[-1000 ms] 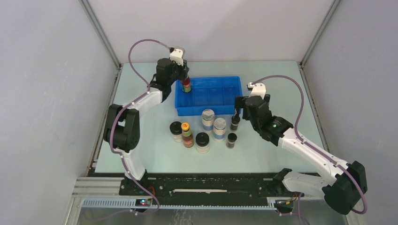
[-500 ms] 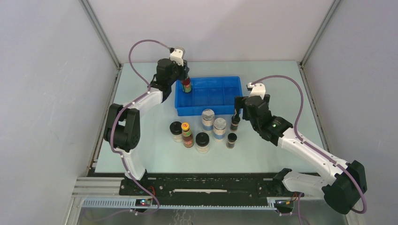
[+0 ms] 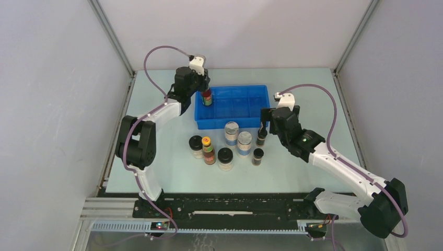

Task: Organize the condiment bottles
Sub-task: Place the bottle in the storage box.

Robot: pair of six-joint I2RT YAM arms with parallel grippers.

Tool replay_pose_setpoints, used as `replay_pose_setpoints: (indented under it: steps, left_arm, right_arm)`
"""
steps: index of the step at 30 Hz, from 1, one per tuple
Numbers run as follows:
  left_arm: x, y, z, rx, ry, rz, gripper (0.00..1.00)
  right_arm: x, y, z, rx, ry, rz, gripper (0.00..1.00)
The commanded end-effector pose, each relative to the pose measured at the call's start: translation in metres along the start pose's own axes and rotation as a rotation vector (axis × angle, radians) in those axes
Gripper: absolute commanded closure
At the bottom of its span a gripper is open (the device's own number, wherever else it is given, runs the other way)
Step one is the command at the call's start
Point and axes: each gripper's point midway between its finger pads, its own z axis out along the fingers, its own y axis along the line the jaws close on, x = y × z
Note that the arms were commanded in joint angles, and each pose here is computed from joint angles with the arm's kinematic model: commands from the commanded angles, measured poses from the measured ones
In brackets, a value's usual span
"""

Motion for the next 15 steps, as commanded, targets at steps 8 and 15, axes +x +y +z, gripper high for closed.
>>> replay_pose_setpoints:
  steps: [8, 15]
  left_arm:
    - [-0.040, 0.007, -0.003, -0.030, -0.135, 0.000, 1.00]
    - [-0.034, 0.009, -0.001, -0.039, -0.120, -0.002, 0.99]
  right_arm:
    - [-0.009, 0.003, -0.002, 0.001, -0.025, 0.021, 0.01]
    - [-0.008, 0.002, -0.001, 0.003, -0.023, 0.019, 0.00]
